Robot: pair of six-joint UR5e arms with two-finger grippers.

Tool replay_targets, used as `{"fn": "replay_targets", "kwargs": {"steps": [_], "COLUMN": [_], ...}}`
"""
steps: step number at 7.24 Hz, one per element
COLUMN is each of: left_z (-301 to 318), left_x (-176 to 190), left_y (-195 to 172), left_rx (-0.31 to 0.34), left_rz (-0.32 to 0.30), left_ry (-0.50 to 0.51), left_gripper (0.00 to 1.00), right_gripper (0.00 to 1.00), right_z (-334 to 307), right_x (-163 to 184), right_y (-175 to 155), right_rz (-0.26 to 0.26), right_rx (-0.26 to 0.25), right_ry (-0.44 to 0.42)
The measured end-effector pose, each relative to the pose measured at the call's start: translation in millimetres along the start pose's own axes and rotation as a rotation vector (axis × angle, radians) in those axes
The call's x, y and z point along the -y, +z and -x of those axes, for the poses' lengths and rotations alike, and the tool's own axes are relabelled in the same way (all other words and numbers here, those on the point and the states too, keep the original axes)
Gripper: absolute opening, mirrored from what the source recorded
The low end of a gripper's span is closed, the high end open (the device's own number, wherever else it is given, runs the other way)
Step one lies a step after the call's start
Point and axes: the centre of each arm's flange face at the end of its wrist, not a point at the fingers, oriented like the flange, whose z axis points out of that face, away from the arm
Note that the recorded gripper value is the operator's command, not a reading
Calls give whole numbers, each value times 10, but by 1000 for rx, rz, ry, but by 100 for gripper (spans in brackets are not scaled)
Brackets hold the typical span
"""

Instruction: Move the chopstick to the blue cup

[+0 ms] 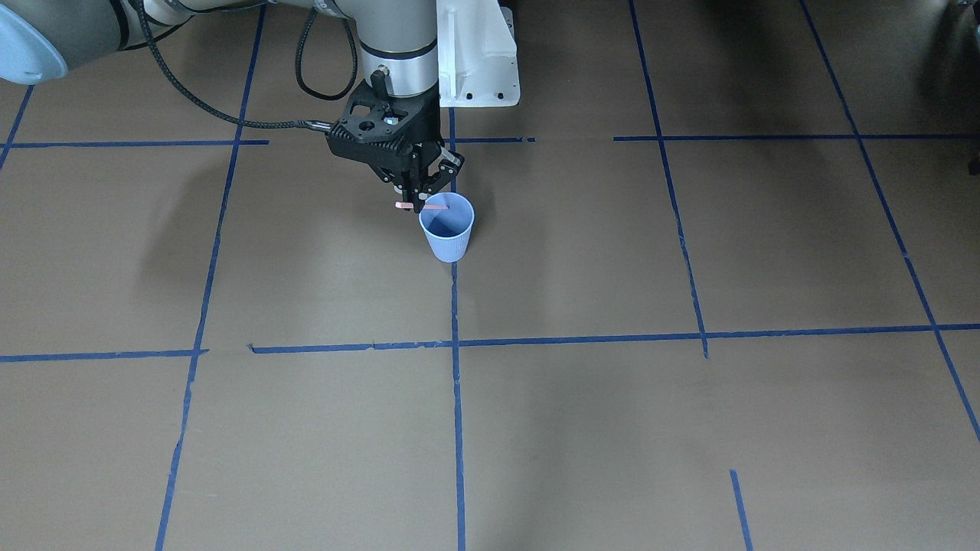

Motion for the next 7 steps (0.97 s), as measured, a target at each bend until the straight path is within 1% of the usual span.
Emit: {"fn": "replay_targets", "kwargs": {"steps": [1, 4, 6, 7], "left_z": [-2, -8, -8, -7], "left_x": [3, 15, 16, 16], "left_y": [-1, -7, -8, -7], "left_rx": [0, 0, 0, 0], "left_rz": [0, -1, -2, -1], "left_ry": [0, 2, 3, 2], "left_gripper": [100, 100, 100, 100], "right_gripper": [99, 100, 100, 100], "right_z": [-25, -29, -14, -32], "right_x": [4, 13, 47, 147], "right_y": [67, 164, 125, 70], "right_rz": [-2, 0, 4, 21], "right_rx": [7, 7, 20, 26], "right_ry": [-2, 10, 8, 10]}}
